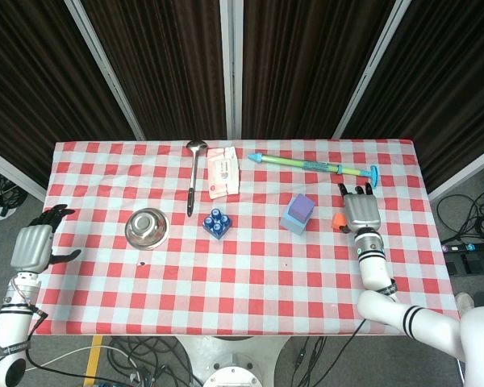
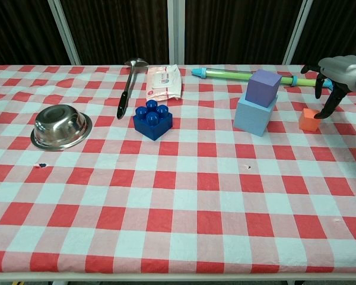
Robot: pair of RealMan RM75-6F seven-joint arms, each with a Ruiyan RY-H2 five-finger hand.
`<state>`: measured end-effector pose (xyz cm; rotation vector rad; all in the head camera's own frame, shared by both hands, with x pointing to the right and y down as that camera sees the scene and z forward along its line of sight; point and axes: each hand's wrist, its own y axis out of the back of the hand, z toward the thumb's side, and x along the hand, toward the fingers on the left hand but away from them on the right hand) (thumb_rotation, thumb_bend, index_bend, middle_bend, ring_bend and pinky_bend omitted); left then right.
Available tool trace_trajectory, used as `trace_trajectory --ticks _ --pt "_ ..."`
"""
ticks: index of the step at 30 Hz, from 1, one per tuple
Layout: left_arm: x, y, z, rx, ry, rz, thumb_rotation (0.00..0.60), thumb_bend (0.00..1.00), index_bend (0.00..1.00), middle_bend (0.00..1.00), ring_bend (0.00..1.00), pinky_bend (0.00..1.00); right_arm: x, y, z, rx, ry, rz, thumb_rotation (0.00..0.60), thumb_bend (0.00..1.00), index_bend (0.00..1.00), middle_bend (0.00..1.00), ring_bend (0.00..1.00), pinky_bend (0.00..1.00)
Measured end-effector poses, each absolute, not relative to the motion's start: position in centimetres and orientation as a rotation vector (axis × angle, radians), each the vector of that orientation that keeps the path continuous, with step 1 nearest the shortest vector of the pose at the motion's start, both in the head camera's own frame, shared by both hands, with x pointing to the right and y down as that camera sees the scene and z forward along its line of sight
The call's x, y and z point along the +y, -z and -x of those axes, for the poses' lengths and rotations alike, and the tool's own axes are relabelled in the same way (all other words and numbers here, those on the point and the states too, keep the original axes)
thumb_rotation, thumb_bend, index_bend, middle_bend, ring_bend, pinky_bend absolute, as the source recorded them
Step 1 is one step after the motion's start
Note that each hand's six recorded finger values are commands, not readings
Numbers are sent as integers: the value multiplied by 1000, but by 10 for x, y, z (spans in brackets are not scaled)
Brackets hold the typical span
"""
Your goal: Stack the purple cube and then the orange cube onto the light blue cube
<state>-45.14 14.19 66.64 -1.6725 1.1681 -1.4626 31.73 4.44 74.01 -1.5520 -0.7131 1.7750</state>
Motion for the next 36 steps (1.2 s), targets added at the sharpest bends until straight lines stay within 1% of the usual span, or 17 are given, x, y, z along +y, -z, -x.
trace_trajectory --ticks 24,29,36 --pt "142 -666 451 1169 1460 1671 600 58 298 262 218 309 49 -765 -314 -650 -1806 1577 600 97 128 427 173 14" --pt "142 -665 452 1171 1461 1670 600 57 298 262 217 310 49 -768 -311 -650 -1798 1589 600 114 134 464 206 16" --pt "142 -666 451 1169 1463 1676 600 58 298 262 217 309 49 -766 -312 -660 -1795 1581 600 136 167 533 260 20"
